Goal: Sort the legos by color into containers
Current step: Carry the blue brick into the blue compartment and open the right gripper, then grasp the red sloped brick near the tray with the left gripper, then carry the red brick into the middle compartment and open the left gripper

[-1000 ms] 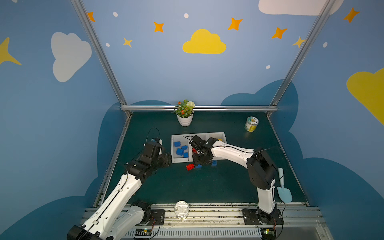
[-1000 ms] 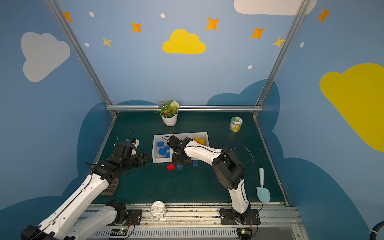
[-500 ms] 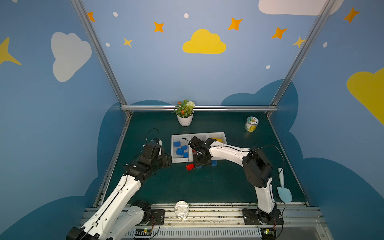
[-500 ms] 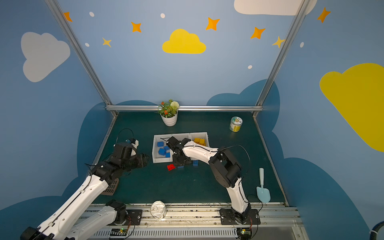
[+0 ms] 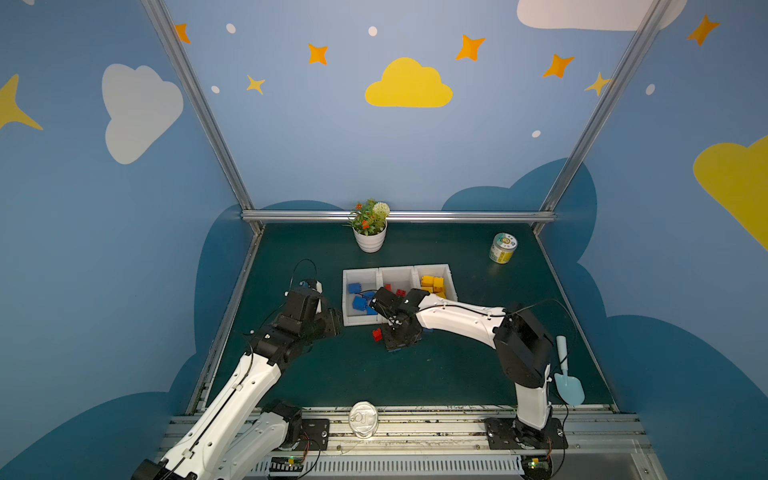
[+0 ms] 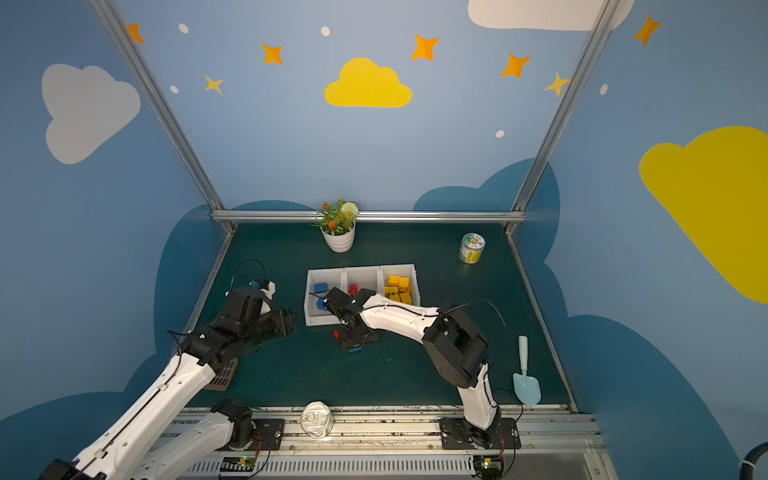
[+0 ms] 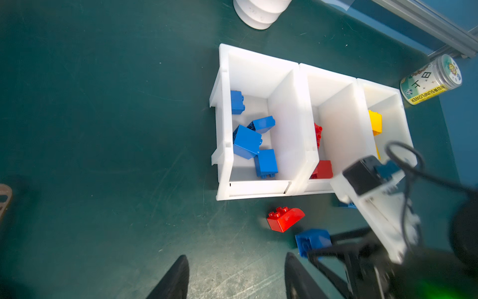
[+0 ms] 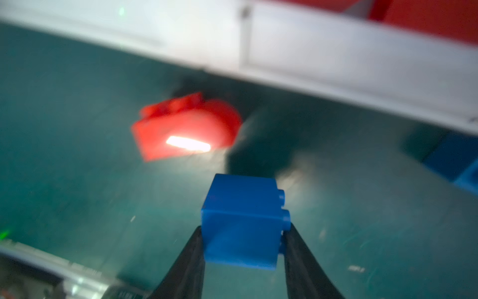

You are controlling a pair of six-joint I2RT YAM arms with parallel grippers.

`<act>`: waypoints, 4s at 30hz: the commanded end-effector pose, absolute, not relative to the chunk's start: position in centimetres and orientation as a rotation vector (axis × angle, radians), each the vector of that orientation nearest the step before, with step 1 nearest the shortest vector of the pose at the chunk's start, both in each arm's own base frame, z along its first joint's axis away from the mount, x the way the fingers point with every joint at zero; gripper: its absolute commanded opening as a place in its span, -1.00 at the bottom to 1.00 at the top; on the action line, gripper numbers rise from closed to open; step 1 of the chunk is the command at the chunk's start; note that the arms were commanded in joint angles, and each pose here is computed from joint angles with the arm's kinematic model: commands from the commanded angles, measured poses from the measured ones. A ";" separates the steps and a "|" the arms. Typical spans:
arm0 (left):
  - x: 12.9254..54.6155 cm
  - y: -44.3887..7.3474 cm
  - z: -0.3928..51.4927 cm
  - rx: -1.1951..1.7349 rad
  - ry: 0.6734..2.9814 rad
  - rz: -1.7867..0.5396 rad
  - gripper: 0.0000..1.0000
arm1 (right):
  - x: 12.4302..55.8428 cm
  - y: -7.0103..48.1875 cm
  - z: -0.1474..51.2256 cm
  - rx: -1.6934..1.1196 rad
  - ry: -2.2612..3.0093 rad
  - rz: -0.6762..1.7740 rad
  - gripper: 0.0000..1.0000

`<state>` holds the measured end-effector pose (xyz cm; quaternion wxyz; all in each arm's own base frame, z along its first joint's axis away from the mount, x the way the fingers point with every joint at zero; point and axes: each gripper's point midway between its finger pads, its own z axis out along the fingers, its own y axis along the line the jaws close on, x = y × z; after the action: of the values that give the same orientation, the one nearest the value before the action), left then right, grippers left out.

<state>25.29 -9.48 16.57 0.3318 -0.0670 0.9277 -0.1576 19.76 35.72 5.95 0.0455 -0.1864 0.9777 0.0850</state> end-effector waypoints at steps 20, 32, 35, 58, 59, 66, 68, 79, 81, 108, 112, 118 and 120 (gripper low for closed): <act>24.1 -9.3 15.1 -0.218 2.455 -0.444 0.19 | 36.8 46.7 14.3 -0.674 2.547 0.482 -0.20; 23.6 -9.6 14.2 -0.227 2.473 -0.470 0.18 | 38.6 47.1 14.3 -0.615 2.491 0.498 0.24; 23.7 -9.6 14.2 -0.226 2.475 -0.476 0.18 | 38.5 47.2 15.0 -0.614 2.475 0.513 0.30; 22.9 -13.2 12.5 0.018 2.548 -0.574 0.18 | 34.1 38.9 21.2 -0.469 2.488 0.487 0.30; 22.9 -13.6 12.3 0.043 2.559 -0.571 0.19 | 33.7 38.0 21.2 -0.457 2.493 0.479 0.30; 23.0 -17.3 10.4 0.297 2.631 -0.512 0.23 | 30.8 31.7 21.0 -0.348 2.504 0.445 0.29; 23.2 -18.1 9.6 0.366 2.656 -0.472 0.24 | 29.9 29.7 20.7 -0.310 2.512 0.427 0.29; 25.6 -21.2 6.8 0.530 2.729 -0.419 0.23 | 27.2 21.0 20.4 -0.084 2.386 0.372 0.29; 26.0 -21.8 6.3 0.556 2.737 -0.415 0.23 | 26.7 19.9 20.5 -0.061 2.377 0.362 0.29; 26.4 -25.1 2.4 0.682 2.823 -0.251 -0.08 | 24.7 16.2 20.5 0.016 2.366 0.330 0.26; 26.5 -25.2 1.8 0.680 2.840 -0.236 -0.24 | 24.4 15.8 20.5 0.022 2.362 0.327 0.23; 25.8 -25.7 2.3 0.709 2.820 -0.253 -0.45 | 23.8 14.8 20.5 0.046 2.349 0.313 0.20; 25.4 -25.7 2.4 0.720 2.818 -0.263 -0.48 | 23.7 14.5 20.4 0.056 2.347 0.311 0.19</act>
<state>26.02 -25.82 1.90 0.1116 0.2405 0.9602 -0.0880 24.06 15.57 20.95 0.3778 0.0106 0.9157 0.1363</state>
